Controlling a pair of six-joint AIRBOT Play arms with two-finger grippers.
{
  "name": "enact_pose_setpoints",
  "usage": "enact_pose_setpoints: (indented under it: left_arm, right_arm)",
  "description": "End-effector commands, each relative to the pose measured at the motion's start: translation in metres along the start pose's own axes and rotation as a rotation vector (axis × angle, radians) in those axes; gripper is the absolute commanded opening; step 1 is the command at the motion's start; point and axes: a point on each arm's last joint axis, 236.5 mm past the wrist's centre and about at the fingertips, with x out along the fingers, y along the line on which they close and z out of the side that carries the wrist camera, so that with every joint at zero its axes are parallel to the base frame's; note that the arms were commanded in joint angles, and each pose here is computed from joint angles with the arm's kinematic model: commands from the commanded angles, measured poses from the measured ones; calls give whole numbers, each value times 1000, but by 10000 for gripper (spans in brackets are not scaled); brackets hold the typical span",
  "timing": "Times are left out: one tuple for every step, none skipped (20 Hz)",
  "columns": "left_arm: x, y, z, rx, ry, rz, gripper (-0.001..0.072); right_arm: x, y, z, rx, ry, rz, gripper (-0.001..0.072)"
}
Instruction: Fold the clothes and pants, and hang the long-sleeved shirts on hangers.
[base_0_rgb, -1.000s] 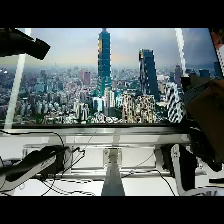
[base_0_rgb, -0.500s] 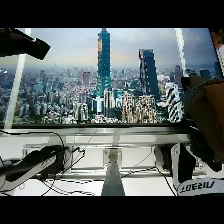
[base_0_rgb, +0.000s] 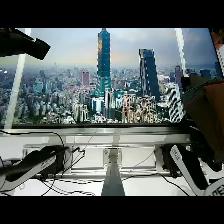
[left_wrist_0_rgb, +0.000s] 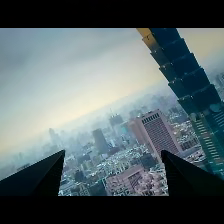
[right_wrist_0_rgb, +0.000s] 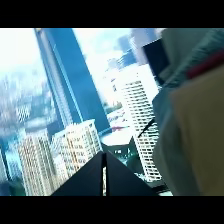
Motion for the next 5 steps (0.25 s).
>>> enact_pose_setpoints:
  left_arm:
    - [-1, 1, 0, 0, -1, 1, 689]
    - [-1, 1, 0, 0, -1, 1, 689]
    - [-1, 1, 0, 0, -1, 1, 689]
    - [-1, 1, 0, 0, -1, 1, 689]
    - [-1, 1, 0, 0, -1, 1, 689]
  right_arm:
    - [36, 39, 3, -227, 55, 3, 9]
    - [44, 58, 4, -285, 55, 31, 9]
    - [50, 79, 5, -334, 46, 68, 9]
    - [54, 97, 3, -373, 43, 102, 9]
    - [55, 114, -1, -414, 40, 136, 9]
